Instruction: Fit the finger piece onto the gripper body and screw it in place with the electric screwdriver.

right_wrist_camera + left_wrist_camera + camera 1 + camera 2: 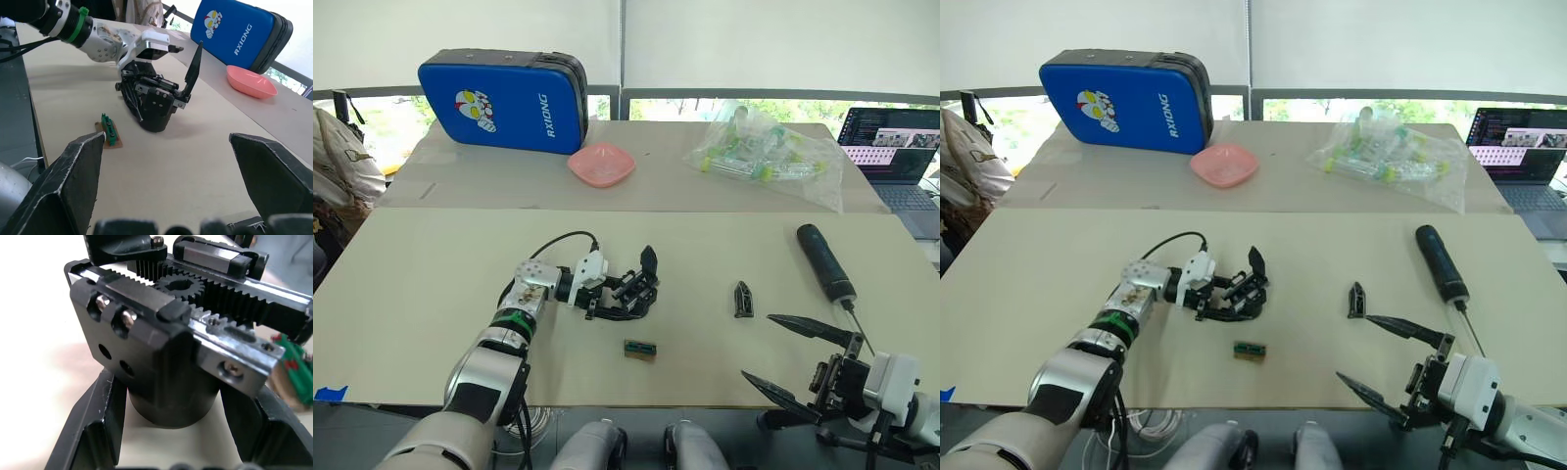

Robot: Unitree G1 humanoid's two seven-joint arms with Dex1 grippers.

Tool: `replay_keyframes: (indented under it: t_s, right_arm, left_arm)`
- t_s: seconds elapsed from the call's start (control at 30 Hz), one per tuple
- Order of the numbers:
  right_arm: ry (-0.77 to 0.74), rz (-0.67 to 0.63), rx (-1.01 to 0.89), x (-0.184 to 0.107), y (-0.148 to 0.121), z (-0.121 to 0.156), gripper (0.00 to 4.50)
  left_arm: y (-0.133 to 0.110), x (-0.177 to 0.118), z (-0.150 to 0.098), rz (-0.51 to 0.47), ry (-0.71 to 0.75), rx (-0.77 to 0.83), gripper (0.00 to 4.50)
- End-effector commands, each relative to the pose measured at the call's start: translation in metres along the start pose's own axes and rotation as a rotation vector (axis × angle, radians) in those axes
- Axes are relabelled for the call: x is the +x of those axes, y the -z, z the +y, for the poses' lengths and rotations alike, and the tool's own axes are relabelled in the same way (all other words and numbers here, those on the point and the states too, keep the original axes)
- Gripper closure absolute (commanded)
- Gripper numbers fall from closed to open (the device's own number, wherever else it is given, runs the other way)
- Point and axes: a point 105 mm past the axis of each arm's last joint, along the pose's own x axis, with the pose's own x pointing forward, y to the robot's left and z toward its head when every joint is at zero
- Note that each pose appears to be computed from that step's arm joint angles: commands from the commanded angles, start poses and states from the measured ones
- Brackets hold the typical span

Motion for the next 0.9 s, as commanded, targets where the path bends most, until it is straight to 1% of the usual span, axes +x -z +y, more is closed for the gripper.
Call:
replay_keyframes:
  t_s: [0.03, 0.07, 0.17, 0.23, 0.3, 0.43, 0.53, 0.67, 0.77, 0.9]
  right_arm:
    - [-0.001, -0.016, -0.038, 0.0, -0.011, 0.0, 0.0]
    - [-0.002, -0.014, -0.034, 0.0, -0.011, 0.001, 0.0]
    - [-0.014, -0.014, -0.022, 0.001, -0.01, 0.004, 0.0]
    - [-0.016, -0.015, -0.022, 0.002, -0.01, 0.004, 0.0]
    - [-0.015, -0.017, -0.022, 0.003, -0.009, 0.003, 0.0]
    - [-0.003, -0.018, -0.055, 0.006, -0.009, 0.001, 0.0]
    - [0.012, -0.022, -0.06, 0.008, -0.009, 0.0, 0.0]
    - [-0.001, -0.013, -0.064, 0.009, -0.007, 0.003, 0.0]
    - [0.007, -0.011, -0.064, 0.009, -0.007, 0.002, 0.0]
    - [0.005, -0.008, -0.062, 0.01, -0.007, 0.003, 0.0]
  left_arm:
    - [-0.029, -0.008, 0.012, -0.075, -0.097, 0.039, 2.22]
    - [-0.032, -0.007, 0.011, -0.074, -0.112, 0.025, 2.22]
    - [-0.04, -0.005, 0.011, -0.002, -0.188, 0.065, 2.22]
    - [-0.043, -0.004, 0.012, 0.025, -0.251, 0.061, 2.22]
    - [-0.043, -0.003, 0.013, 0.041, -0.324, 0.029, 2.22]
    - [-0.037, 0.003, 0.003, 0.087, -0.377, 0.006, 2.22]
    - [-0.039, 0.008, -0.003, 0.045, -0.42, -0.014, 2.22]
    - [-0.029, 0.015, -0.014, 0.052, -0.442, -0.019, 2.22]
    - [-0.023, 0.016, -0.01, 0.039, -0.518, -0.014, 2.22]
    - [-0.015, 0.022, -0.014, 0.038, -0.499, -0.063, 2.22]
